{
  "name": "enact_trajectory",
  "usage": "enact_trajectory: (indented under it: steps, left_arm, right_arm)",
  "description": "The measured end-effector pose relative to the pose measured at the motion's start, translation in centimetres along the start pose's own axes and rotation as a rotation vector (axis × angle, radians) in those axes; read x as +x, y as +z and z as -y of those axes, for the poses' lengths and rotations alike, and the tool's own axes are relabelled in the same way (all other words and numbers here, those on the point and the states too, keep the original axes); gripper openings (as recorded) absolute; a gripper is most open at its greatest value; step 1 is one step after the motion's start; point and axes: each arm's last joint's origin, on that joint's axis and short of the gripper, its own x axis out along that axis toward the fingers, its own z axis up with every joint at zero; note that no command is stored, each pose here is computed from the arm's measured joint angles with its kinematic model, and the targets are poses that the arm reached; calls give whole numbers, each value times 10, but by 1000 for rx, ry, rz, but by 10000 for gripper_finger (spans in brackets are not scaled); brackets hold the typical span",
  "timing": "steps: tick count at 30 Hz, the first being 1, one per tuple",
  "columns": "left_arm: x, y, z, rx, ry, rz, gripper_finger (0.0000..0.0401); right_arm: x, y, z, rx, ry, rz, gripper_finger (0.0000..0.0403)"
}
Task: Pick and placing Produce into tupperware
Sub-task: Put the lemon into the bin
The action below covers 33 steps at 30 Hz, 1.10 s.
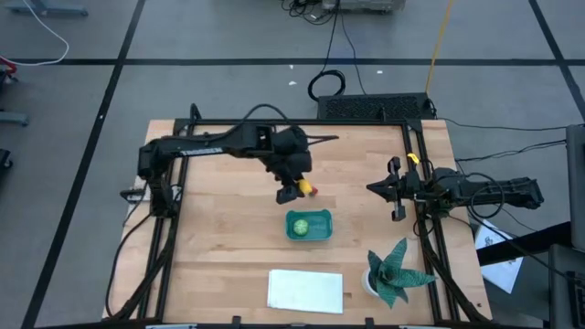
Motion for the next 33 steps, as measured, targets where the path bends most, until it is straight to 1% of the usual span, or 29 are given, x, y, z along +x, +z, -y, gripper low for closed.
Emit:
enact_trajectory:
  steps: [7,13,18,24,28,30,33]
  left_arm:
    - [35,6,-4,42,-32,-14,216]
    - [60,6,-6,57,-90,-27,216]
    - [81,4,-8,21,-148,-51,216]
    - [101,-2,-11,-49,-267,-102,216]
    - [108,-5,-12,-62,-274,-119,216]
    - [113,-6,-12,-55,-278,-104,216]
    - [121,-11,-10,-76,-303,-100,216]
  right_arm:
    - [0,0,0,-2,0,-1,0]
    - [0,0,0,-2,1,0,0]
    - [0,0,0,-2,0,0,0]
    - [0,0,0,-2,1,-1,0]
    - [0,0,0,-2,1,-1,0]
    - [0,0,0,-2,1,0,0]
    - [0,0,0,-2,1,-1,0]
